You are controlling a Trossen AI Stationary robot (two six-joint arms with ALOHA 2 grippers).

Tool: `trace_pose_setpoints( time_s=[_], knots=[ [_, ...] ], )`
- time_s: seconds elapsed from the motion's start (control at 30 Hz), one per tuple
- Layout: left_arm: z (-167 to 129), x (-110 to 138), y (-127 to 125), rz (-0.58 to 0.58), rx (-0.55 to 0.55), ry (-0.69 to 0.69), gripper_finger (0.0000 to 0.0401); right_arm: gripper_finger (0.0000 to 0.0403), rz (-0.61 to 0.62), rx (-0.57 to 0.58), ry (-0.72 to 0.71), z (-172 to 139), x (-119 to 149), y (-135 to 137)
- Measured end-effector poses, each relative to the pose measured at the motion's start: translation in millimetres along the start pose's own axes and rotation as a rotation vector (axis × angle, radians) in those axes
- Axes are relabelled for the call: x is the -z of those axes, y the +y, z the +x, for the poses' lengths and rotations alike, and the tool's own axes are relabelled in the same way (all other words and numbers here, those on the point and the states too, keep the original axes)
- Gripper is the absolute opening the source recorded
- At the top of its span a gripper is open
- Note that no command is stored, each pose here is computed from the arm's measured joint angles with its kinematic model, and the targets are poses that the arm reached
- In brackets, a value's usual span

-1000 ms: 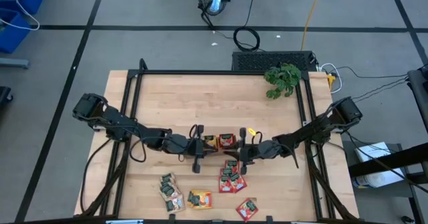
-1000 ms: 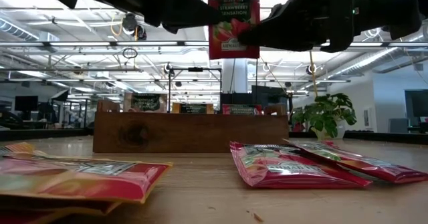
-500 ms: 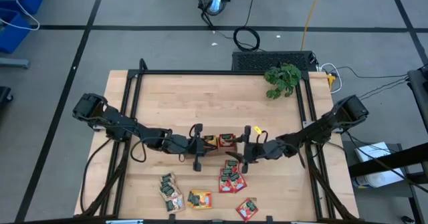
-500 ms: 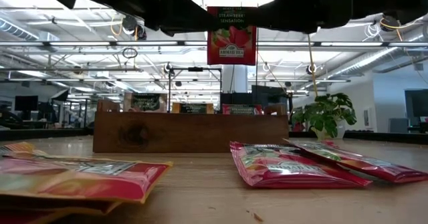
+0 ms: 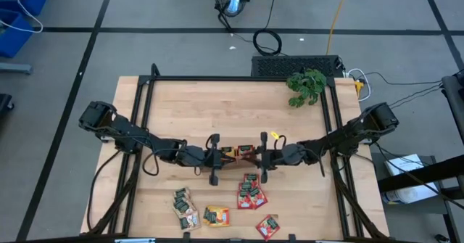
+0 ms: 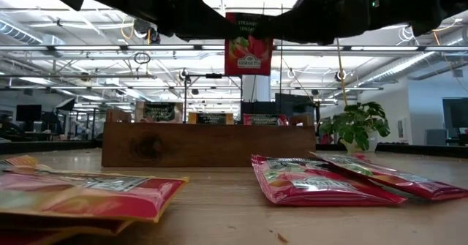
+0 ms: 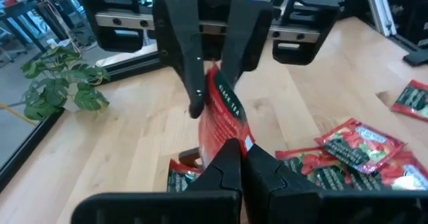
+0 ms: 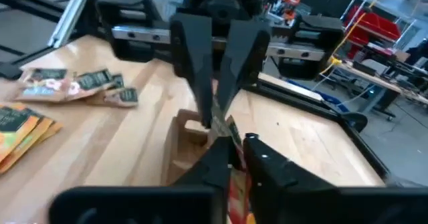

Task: Pick & Place Tea
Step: Put the red tea bag into the right section of the wooden organizer

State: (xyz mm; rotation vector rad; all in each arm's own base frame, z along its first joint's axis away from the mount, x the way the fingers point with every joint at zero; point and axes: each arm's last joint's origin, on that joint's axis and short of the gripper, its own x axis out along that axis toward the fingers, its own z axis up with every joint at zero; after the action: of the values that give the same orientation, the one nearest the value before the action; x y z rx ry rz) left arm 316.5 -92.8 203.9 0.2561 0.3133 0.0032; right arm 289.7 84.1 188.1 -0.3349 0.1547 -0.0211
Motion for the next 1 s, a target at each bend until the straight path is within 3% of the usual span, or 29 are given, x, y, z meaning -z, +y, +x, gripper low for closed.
trace_pose_setpoints(
  time_s=[0.23,0.43,0.7,1.0],
  knots=[
    [0.2,-0.2,0.9,-0.005,-0.003,-0.005,0.0013,0.0001,-0.013,-0.028,0.019,2.5,4.1,-5.4],
    [-7.4,-3.6,-4.3,-0.003,0.012,0.008,0.0069,0.0,0.048,-0.007,0.156,4.4,19.2,-12.5],
    [-29.5,-16.4,-7.4,-0.014,-0.059,0.02,0.0157,0.0,0.066,-0.002,0.233,3.4,27.0,-12.6],
    [-49.0,-20.3,-16.4,-0.021,-0.064,0.062,0.0188,0.0,0.176,0.014,0.344,-8.7,18.7,-17.3]
  ],
)
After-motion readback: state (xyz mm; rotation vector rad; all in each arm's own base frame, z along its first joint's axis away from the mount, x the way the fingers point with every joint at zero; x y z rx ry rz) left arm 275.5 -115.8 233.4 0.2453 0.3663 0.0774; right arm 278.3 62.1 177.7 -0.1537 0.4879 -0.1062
